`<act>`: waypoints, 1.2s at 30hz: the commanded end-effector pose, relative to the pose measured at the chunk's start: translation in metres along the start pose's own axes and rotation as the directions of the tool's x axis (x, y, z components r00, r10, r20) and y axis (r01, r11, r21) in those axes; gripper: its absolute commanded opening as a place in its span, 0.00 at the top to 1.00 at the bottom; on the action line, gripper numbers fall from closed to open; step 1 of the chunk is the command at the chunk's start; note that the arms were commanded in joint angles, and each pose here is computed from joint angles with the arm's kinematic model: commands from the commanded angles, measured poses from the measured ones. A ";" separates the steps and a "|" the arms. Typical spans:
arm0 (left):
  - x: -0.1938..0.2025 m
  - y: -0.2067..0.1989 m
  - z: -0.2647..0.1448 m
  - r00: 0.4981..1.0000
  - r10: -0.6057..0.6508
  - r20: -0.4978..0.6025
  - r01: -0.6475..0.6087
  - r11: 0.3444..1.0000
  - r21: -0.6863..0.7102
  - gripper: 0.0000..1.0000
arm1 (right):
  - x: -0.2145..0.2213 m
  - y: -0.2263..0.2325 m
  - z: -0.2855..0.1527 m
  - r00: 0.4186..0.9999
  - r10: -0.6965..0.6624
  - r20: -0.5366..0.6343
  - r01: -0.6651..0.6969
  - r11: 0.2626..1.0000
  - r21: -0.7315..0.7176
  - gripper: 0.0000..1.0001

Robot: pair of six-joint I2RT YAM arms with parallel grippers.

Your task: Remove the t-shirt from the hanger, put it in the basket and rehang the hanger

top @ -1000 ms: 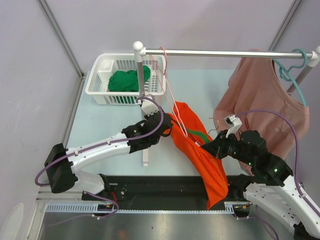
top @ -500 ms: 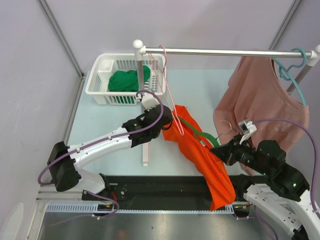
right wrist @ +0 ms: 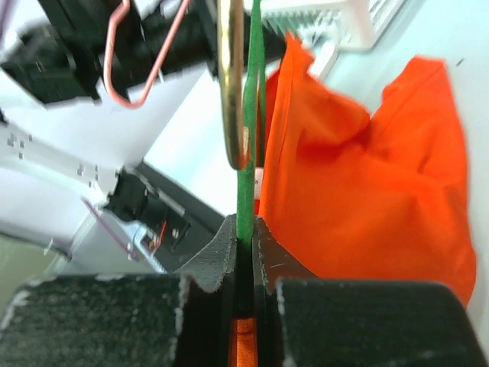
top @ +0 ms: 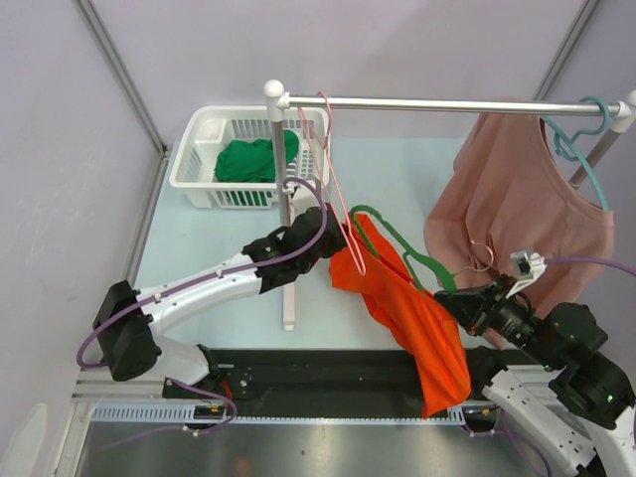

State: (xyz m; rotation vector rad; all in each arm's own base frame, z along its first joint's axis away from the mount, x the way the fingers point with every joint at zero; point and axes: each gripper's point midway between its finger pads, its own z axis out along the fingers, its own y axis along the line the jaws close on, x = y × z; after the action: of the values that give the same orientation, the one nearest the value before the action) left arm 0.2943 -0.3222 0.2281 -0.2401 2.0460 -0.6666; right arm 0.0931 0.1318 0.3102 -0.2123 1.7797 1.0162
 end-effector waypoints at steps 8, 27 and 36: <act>-0.002 0.029 -0.005 1.000 0.013 0.010 -0.014 0.999 0.044 1.00 | -0.088 0.004 0.016 0.912 0.105 0.396 -0.114 0.994 -0.002 1.00; 0.049 0.016 -0.030 0.987 0.004 -0.159 0.029 0.978 0.206 1.00 | -0.168 -0.050 0.124 0.749 -0.170 0.641 -0.012 0.963 0.270 1.00; 0.042 0.016 -0.040 0.985 0.074 -0.157 -0.039 0.975 0.217 1.00 | -0.201 -0.066 0.151 0.686 -0.191 0.702 -0.044 0.953 0.301 1.00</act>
State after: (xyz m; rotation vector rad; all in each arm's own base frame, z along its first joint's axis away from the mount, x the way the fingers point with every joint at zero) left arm 0.2439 -0.3115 0.1760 -0.0521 2.1665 -0.8438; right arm 0.3171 0.1542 0.3630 0.1951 1.3550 0.6035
